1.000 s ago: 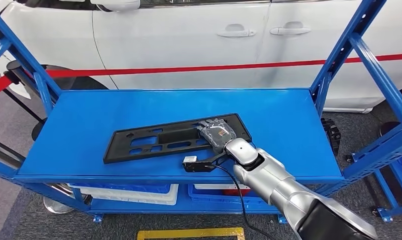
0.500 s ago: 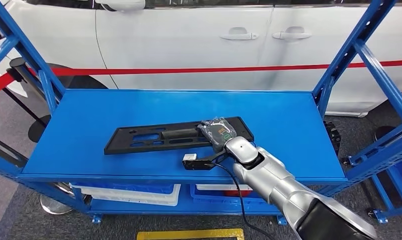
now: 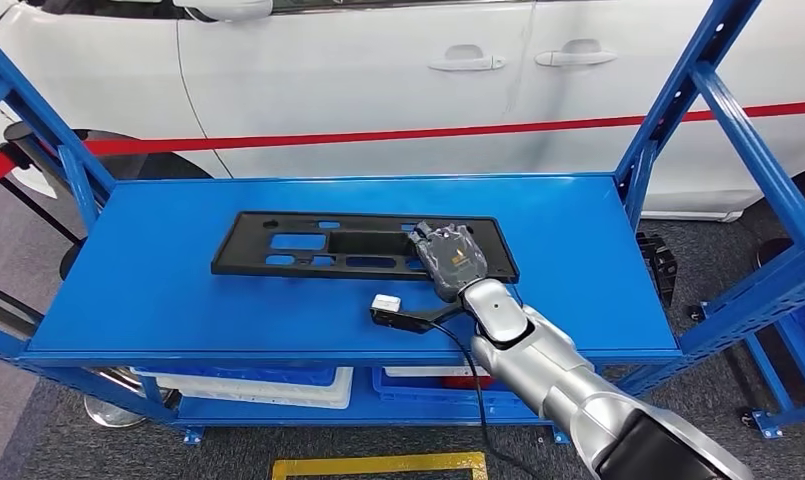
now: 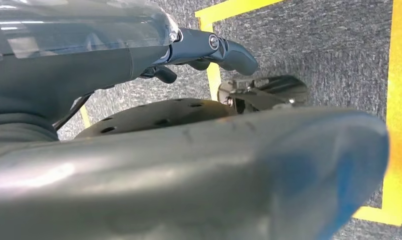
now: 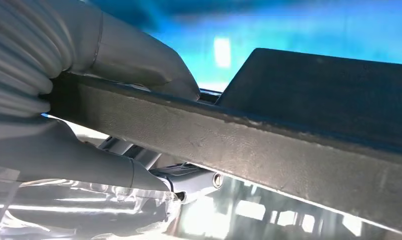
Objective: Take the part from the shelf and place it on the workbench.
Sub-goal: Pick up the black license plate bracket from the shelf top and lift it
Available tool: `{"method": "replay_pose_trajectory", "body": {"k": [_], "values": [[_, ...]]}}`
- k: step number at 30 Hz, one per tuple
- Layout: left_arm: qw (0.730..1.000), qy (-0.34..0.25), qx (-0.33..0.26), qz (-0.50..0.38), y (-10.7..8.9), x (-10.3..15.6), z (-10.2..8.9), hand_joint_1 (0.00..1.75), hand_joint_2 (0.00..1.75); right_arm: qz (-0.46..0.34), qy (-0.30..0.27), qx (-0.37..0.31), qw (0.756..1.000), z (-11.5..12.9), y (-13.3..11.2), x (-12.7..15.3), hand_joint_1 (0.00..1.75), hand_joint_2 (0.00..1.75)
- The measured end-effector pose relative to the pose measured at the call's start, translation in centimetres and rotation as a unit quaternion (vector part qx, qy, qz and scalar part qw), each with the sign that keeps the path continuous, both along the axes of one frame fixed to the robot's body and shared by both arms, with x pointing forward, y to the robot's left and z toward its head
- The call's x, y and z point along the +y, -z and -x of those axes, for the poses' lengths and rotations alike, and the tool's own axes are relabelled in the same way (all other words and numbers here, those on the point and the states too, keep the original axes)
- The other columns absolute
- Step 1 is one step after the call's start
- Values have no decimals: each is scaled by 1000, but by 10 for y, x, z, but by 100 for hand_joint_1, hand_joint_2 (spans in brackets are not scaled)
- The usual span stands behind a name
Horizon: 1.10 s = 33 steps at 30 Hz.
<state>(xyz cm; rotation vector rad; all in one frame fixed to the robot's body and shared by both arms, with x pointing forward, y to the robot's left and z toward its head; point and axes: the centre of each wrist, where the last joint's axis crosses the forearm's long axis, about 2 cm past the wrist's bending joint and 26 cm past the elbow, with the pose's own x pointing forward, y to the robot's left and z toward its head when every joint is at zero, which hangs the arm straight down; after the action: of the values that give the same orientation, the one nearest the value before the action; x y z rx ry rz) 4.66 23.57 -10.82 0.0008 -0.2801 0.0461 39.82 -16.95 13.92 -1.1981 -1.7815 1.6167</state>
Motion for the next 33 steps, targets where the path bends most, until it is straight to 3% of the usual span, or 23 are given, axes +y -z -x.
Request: {"method": "replay_pose_trajectory", "body": {"k": [4, 9, 21, 29, 33], "values": [[1000, 0, -2, -5, 0, -1, 0, 0, 175, -37, -26, -98, 994, 9, -16, 13, 175, 175], [1000, -3, -4, -5, -1, -5, 0, 0, 175, -105, -66, -202, 971, 25, -58, 25, 175, 175], [1000, 3, 0, -16, -2, -12, -2, 0, 175, -210, -115, -345, 908, 50, -136, 9, 175, 175], [999, 3, 16, -29, -2, -12, -2, 0, 175, -262, -135, -388, 873, 60, -150, -2, 175, 175], [999, 1, 17, -29, -2, -12, -4, 0, 175, -353, -121, -368, 852, 64, -139, -4, 175, 175]]}}
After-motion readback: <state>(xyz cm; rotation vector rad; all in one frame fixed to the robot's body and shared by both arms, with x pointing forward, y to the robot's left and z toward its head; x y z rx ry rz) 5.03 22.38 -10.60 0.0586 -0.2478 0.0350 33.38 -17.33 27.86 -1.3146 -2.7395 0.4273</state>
